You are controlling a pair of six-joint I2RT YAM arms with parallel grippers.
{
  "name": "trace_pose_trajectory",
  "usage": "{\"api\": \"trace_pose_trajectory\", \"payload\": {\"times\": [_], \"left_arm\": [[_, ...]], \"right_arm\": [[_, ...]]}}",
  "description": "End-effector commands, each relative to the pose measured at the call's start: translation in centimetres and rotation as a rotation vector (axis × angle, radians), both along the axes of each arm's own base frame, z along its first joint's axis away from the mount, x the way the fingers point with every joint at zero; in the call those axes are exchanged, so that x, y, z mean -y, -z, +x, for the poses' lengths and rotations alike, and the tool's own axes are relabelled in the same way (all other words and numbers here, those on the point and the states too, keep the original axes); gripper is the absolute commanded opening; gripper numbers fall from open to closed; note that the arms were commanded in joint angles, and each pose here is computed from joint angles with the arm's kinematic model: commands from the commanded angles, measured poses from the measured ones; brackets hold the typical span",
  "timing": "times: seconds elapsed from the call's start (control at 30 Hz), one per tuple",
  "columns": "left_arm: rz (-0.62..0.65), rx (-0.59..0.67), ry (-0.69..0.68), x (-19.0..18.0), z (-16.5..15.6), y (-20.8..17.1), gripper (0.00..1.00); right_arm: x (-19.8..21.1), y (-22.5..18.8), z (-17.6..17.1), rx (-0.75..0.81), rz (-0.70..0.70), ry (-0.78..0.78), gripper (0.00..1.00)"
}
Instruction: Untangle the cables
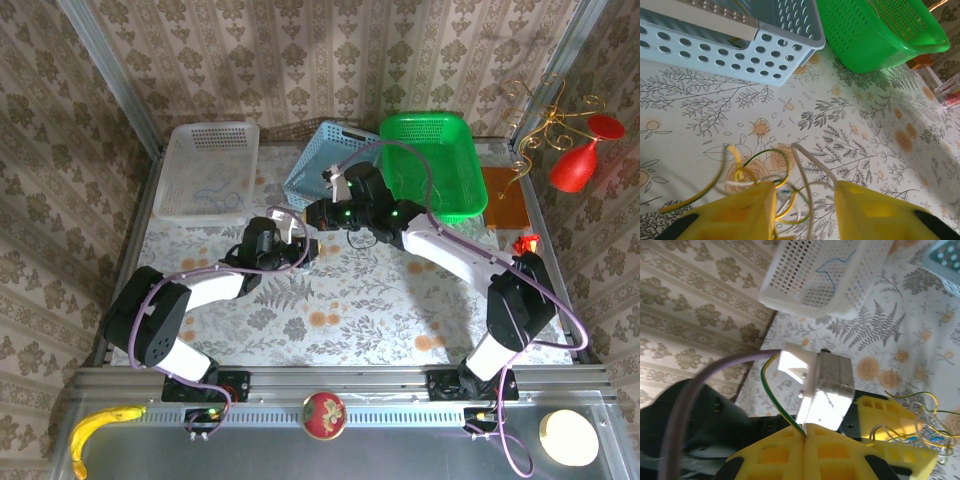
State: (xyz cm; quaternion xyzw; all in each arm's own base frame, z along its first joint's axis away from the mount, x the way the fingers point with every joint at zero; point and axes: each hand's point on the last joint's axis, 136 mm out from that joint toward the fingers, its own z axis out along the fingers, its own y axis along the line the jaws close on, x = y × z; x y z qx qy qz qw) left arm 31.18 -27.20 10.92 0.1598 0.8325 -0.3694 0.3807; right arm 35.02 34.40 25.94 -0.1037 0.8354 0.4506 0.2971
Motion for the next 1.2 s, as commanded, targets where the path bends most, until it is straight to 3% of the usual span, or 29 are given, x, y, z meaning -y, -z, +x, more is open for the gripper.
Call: {"api": "trace_pose_trajectory", "payload": {"times": [0.0, 0.3, 0.47, 0.57, 0.9, 1.17], "left_arm": [[0.015, -0.011, -0.008, -0.5, -0.6, 1.4, 0.34], [0.024, -0.068, -0.021, -1.6, -2.3, 4.0, 0.34], [-0.001, -0.071, -0.020, -1.6, -2.8, 3.6, 0.39], [-0.020, -0.066, -0.018, -1.5, -2.9, 2.4, 0.49], [-0.058, -0.019, -0.051, -2.2, -3.0, -4.0, 0.99], [-0.030, -0.029, -0.111, -3.3, -2.4, -6.7, 1.00]], "right_arm": [[0.7, -7.7, 0.2, 0.092, 0.155, 0.000, 0.00], [3.8, -18.2, 1.4, 0.205, 0.372, 0.044, 0.00], [5.6, -19.6, 3.7, 0.255, 0.350, 0.127, 0.00], [6.8, -18.1, 6.3, 0.271, 0.288, 0.205, 0.00], [8.9, -8.7, 17.5, 0.243, 0.086, 0.402, 0.00], [8.6, 0.3, 23.2, 0.176, -0.093, 0.432, 0.00]]}}
